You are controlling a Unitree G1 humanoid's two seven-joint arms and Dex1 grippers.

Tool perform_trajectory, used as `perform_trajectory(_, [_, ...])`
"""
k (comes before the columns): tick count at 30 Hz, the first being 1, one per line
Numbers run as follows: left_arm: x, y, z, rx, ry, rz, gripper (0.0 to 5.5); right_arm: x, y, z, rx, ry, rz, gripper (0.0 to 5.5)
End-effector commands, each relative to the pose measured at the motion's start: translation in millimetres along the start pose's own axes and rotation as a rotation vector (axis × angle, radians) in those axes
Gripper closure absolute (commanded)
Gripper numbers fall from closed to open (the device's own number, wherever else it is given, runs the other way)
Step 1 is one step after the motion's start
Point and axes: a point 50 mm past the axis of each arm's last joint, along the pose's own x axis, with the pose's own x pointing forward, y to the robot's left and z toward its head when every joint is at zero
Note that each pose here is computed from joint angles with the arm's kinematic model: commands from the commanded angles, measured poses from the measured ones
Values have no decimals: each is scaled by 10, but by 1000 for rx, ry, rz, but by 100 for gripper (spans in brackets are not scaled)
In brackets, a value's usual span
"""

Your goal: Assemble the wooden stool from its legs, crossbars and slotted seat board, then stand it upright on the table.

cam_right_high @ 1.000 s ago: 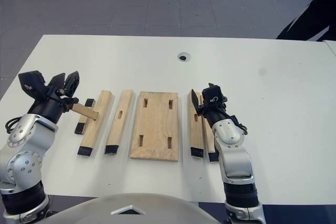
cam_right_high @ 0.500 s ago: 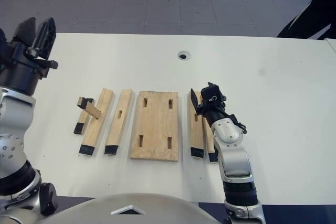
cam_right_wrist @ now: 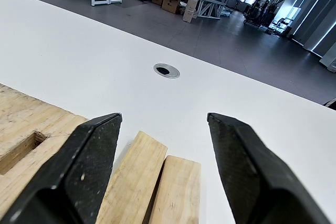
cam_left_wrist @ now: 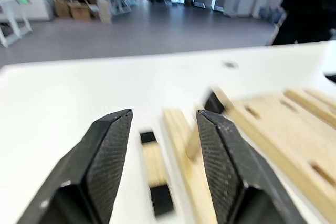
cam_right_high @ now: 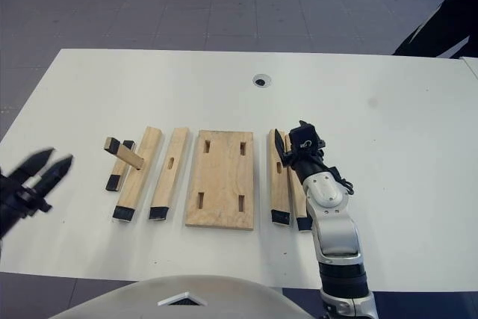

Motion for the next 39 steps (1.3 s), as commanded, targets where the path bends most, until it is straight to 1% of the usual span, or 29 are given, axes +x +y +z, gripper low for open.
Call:
perform_trajectory(1, [87, -203, -241, -50, 119, -12, 280, 8, -33, 25, -12, -3, 1, 250])
perform_trajectory(4, [144, -323, -370, -8, 192, 45, 235, 2, -39, 18, -15, 0, 4, 250])
perform_trajectory(7, [186, -419, -423, 60, 240, 108, 191, -7, -35, 16, -14, 3, 5, 250])
perform_trajectory(11, [228, -520, -485, 139, 295, 149, 191, -7, -35, 17, -14, 4, 9, 250])
perform_trajectory(21, [342, -534, -662, 77, 328, 234, 191, 12, -31, 34, -16, 0, 16, 250])
perform_trajectory(26, [346, -532, -758, 67, 375, 244, 276, 7, -32, 31, -18, 1, 17, 250])
perform_trajectory(30, [352, -505, -769, 84, 388, 260, 340, 16, -33, 35, -19, -3, 18, 250])
perform_trajectory(33, [390, -453, -717, 117, 367, 287, 344, 19, -36, 37, -18, -7, 17, 250])
perform_trajectory(36, [504, -355, -472, 137, 257, 316, 345, 33, -87, 43, 73, -7, -8, 250])
perform_trajectory(39, [738, -213, -25, 110, 60, 307, 345, 97, -231, 42, 249, 14, -44, 250])
